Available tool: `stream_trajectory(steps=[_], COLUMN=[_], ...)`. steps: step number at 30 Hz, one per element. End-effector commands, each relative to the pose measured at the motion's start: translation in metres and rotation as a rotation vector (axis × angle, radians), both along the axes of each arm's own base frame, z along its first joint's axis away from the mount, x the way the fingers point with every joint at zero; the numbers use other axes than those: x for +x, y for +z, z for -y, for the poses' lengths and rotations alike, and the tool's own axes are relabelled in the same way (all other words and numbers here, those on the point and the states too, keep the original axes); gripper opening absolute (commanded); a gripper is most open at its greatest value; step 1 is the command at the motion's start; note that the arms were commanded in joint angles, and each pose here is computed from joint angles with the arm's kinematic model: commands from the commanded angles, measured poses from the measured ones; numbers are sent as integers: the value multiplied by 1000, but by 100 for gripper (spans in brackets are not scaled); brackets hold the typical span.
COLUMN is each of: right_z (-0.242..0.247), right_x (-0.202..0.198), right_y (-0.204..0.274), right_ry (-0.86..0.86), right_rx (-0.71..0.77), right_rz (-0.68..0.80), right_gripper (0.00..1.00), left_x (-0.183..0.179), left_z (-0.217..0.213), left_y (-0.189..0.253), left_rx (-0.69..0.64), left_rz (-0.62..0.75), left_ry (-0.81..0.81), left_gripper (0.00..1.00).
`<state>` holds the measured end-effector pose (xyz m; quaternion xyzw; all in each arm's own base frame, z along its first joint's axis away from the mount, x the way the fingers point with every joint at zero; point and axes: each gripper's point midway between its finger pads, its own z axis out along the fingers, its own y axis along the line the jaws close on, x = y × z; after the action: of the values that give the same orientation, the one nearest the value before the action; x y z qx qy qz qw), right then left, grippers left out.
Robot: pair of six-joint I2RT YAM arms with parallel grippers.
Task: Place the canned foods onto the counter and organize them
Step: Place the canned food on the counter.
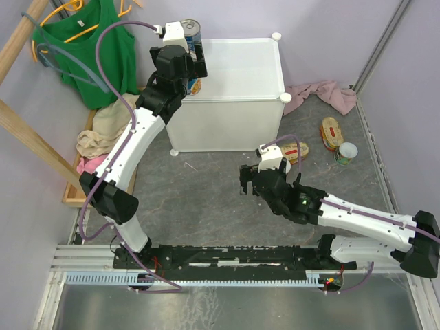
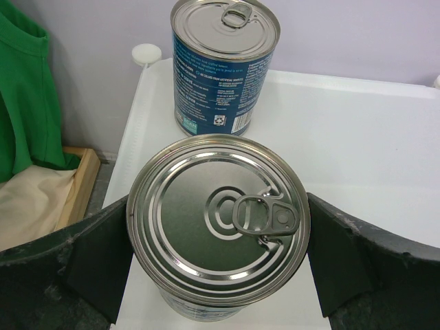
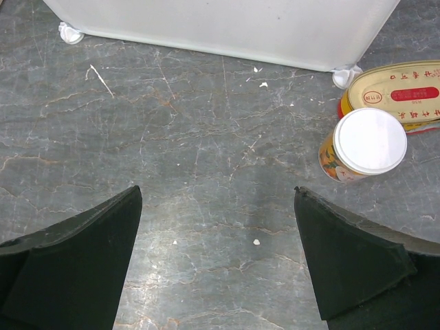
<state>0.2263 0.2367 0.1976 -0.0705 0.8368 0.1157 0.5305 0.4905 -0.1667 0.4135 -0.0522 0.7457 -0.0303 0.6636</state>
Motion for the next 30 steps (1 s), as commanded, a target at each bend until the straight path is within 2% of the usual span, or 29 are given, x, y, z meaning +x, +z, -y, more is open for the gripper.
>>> stream_trajectory(steps=[1,10,16,21,23,25,26,28,30], right_z=[-8,-13,-22,-43,-56,-71,-81,-97,-114], right_x=[6,6,10,22,32,42,47,59,73], right_y=[8,12,17,43,63,82,88,106,118], right_ry=[1,16,33,72,88,122,150,184,222], right_rx=[30,36,35,48,76,121,139,168,188], right_rz=[21,25,42,107,147,181,191,218,231], right_gripper=[100,100,100,99,90,69,54,31,12], left_x=[-16,-6,-8,-4,-4,-5,-5,-4,-5], left_z=[-7,-4,-2,1,2,2,2,2,3], left_y=[29,28,32,29,27,26,25,26,25], left_rx=[-3,24,-5,10,4,-2,-3,-6,-10], left_rz=[45,30,42,24,14,11,9,7,4], left_ry=[0,2,-10,-24,-32,-39,-44,-51,-54], left_gripper=[99,99,99,99,99,99,99,99,99])
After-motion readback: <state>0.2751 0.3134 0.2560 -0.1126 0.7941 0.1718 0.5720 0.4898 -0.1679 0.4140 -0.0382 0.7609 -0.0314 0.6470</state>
